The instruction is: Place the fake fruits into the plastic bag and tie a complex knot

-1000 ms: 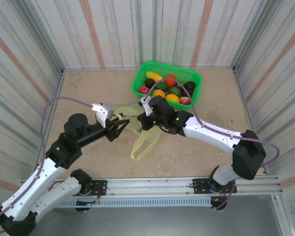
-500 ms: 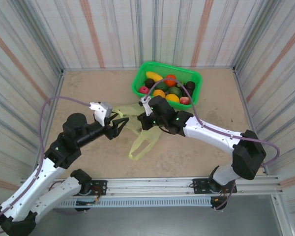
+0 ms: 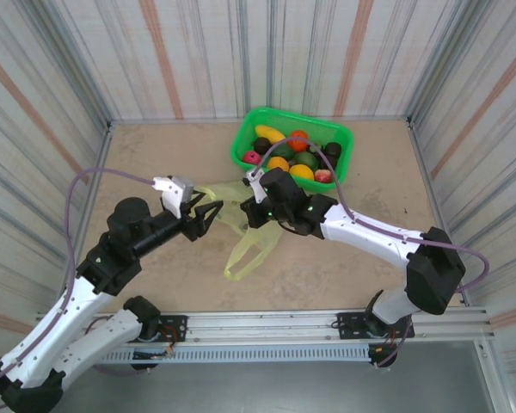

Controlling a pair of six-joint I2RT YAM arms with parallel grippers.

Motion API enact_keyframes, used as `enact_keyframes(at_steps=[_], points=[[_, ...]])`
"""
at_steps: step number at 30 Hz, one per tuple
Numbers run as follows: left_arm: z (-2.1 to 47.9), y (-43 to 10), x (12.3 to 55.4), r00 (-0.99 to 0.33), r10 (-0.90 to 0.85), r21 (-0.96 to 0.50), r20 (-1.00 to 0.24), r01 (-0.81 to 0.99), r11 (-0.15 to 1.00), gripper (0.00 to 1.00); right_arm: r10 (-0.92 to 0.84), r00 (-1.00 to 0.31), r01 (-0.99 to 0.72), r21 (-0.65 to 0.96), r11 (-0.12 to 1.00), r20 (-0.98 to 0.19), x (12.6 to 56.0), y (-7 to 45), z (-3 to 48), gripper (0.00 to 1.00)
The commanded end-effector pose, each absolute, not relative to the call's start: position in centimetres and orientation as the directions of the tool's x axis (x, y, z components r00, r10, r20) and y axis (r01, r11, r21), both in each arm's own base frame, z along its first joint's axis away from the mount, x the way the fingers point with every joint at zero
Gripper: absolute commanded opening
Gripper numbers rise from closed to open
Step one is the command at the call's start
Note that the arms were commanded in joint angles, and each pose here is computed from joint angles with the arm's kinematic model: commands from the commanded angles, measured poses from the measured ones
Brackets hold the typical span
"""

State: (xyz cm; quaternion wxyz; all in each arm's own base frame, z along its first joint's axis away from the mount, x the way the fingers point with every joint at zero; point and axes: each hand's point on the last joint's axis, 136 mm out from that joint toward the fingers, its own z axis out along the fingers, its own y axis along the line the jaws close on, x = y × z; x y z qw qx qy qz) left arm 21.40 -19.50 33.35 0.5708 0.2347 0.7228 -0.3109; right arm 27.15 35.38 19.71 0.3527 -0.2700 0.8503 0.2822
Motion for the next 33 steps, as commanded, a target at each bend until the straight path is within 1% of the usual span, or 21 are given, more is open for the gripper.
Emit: enact_keyframes(at_steps=[1,5,8,11,14,21,23,25,28,29,30,33], points=[[35.4,-19.4,21.4,-0.17,-0.06,-0.164,-0.984,0.701,0.694,0.51,-0.25,-0.621,-0.654,0.316,0.687,-0.743,26.7,35.9,19.4,0.0],[36.0,-19.7,21.4,-0.152,-0.08,-0.166,-0.985,0.713,0.681,0.46,-0.254,-0.621,-0.655,0.313,0.688,-0.741,26.6,36.0,19.2,0.0],[36.1,-19.9,21.5,-0.142,-0.091,-0.166,-0.986,0.717,0.677,0.45,-0.253,-0.624,-0.654,0.316,0.688,-0.74,26.6,36.0,19.2,0.0],[35.6,-20.1,21.9,-0.166,-0.087,-0.18,-0.982,0.711,0.68,0.42,-0.249,-0.62,-0.654,0.314,0.688,-0.744,26.6,36.0,19.4,0.0],[35.0,-20.4,22.0,-0.195,-0.078,-0.196,-0.978,0.714,0.672,0.37,-0.246,-0.618,-0.653,0.314,0.689,-0.746,26.5,35.9,19.5,0.0],[34.3,-20.5,22.7,-0.239,-0.087,-0.232,-0.967,0.688,0.688,0.35,-0.248,-0.614,-0.657,0.311,0.687,-0.749,26.2,35.8,19.5,0.0],[34.2,-20.7,22.8,-0.255,-0.09,-0.246,-0.963,0.684,0.687,0.38,-0.247,-0.608,-0.658,0.304,0.689,-0.755,26.1,35.8,19.8,0.0],[34.1,-20.6,22.9,-0.268,-0.093,-0.255,-0.959,0.671,0.696,0.46,-0.246,-0.601,-0.661,0.3,0.688,-0.76,26.1,35.8,20.0,0.0],[33.8,-20.6,23.0,-0.273,-0.093,-0.255,-0.958,0.655,0.711,0.52,-0.251,-0.594,-0.664,0.29,0.689,-0.764,26.0,35.8,20.1,0.0],[33.8,-20.6,23.1,-0.275,-0.09,-0.255,-0.957,0.651,0.715,0.52,-0.251,-0.593,-0.665,0.29,0.688,-0.765,26.0,35.9,20.2,0.0],[33.7,-20.6,23.1,-0.278,-0.084,-0.252,-0.957,0.65,0.717,0.49,-0.254,-0.593,-0.667,0.289,0.687,-0.764,25.9,35.9,20.1,0.0],[33.5,-20.6,23.3,-0.28,-0.068,-0.238,-0.958,0.64,0.731,0.36,-0.26,-0.59,-0.67,0.283,0.686,-0.765,25.7,36.0,20.1,0.0]])
